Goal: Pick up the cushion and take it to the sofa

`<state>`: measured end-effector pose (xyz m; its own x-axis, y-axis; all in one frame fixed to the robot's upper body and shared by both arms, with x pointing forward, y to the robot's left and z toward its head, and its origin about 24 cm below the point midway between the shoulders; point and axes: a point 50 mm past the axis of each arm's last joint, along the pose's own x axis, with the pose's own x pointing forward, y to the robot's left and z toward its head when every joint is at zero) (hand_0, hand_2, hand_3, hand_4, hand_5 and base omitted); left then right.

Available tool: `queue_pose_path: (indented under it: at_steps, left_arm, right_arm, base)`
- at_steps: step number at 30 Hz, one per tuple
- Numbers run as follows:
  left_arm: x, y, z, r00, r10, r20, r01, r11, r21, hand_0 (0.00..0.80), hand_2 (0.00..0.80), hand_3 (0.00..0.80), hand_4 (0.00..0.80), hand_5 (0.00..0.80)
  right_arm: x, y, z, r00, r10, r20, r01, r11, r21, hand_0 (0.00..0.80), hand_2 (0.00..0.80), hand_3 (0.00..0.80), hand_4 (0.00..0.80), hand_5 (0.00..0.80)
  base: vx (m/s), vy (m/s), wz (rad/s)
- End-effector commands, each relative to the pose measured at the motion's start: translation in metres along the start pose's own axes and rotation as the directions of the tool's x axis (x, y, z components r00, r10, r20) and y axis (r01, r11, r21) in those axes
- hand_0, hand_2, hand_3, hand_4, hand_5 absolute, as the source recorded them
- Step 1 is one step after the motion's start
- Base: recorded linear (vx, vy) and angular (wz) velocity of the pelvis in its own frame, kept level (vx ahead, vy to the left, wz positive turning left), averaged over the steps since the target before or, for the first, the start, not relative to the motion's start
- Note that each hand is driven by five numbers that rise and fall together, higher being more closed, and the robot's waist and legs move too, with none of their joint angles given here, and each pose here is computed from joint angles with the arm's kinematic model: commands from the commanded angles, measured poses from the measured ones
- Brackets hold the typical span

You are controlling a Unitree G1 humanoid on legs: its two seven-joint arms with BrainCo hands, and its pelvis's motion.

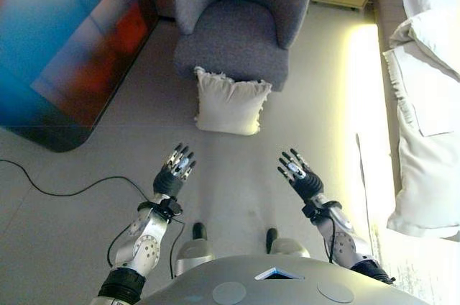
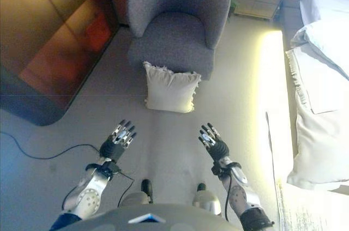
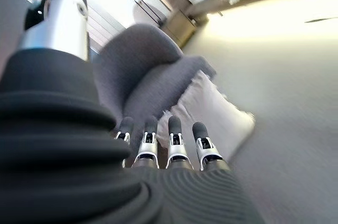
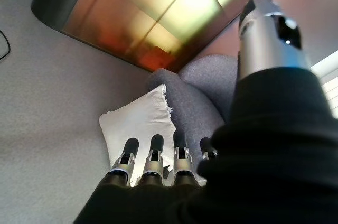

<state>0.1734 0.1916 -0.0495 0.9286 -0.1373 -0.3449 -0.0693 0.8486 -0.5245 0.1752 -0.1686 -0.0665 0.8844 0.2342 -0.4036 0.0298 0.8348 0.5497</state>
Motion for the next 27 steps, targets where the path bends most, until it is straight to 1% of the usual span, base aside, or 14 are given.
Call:
queue_pose_path:
  at_steps: [1,3,5,8,12,16,22,27]
  left_arm:
    - [0.011,0.001,0.029,0.996,-0.025,0.090,0.017,0.996,0.086,0.000,0.000,0.000,0.000,0.000]
    - [0.011,0.003,0.026,0.998,-0.009,0.066,0.004,0.997,0.076,0.000,0.000,0.000,0.000,0.000]
    - [0.009,0.006,0.023,0.999,0.001,0.045,-0.004,0.996,0.087,0.000,0.000,0.000,0.000,0.000]
    - [0.005,0.010,0.022,0.999,-0.003,0.036,0.001,0.997,0.079,0.000,0.000,0.000,0.000,0.000]
    - [0.002,0.010,0.019,0.999,0.004,0.032,-0.007,0.997,0.079,0.000,0.000,0.000,0.000,0.000]
    - [-0.003,0.012,0.014,1.000,-0.001,0.014,0.000,0.996,0.091,0.000,0.000,0.000,0.000,0.000]
    - [-0.011,0.016,0.004,1.000,-0.002,-0.010,0.003,0.995,0.098,0.000,0.000,0.000,0.000,0.000]
    - [-0.015,0.017,-0.002,0.999,0.042,-0.002,-0.042,0.997,0.059,0.000,0.000,0.000,0.000,0.000]
  right_arm:
    - [0.013,0.016,0.011,0.996,0.039,0.074,-0.040,0.999,0.011,0.000,0.000,0.000,0.000,0.000]
    - [0.009,0.012,0.005,0.999,0.016,0.048,-0.015,1.000,-0.011,0.000,0.000,0.000,0.000,0.000]
    - [0.003,0.008,-0.001,1.000,0.005,0.031,-0.005,1.000,-0.003,0.000,0.000,0.000,0.000,0.000]
    - [-0.005,0.002,-0.010,1.000,-0.010,0.009,0.010,1.000,0.003,0.000,0.000,0.000,0.000,0.000]
    - [-0.009,-0.004,-0.014,0.999,-0.033,0.004,0.033,0.999,-0.001,0.000,0.000,0.000,0.000,0.000]
    - [-0.006,-0.008,-0.011,0.999,-0.053,-0.008,0.053,0.999,0.009,0.000,0.000,0.000,0.000,0.000]
    - [-0.005,-0.012,-0.012,0.997,-0.071,-0.002,0.071,0.997,0.036,0.000,0.000,0.000,0.000,0.000]
    - [-0.007,-0.013,-0.013,0.998,-0.058,-0.037,0.058,0.998,-0.007,0.000,0.000,0.000,0.000,0.000]
  base:
    - [0.072,0.206,0.03]
    - [0.056,0.238,-0.11]
    - [0.059,0.167,-0.04]
    - [0.143,0.011,0.15]
    - [0.247,-0.145,0.23]
    - [0.366,-0.167,0.57]
    - [0.402,-0.157,0.07]
    - [0.424,-0.157,0.30]
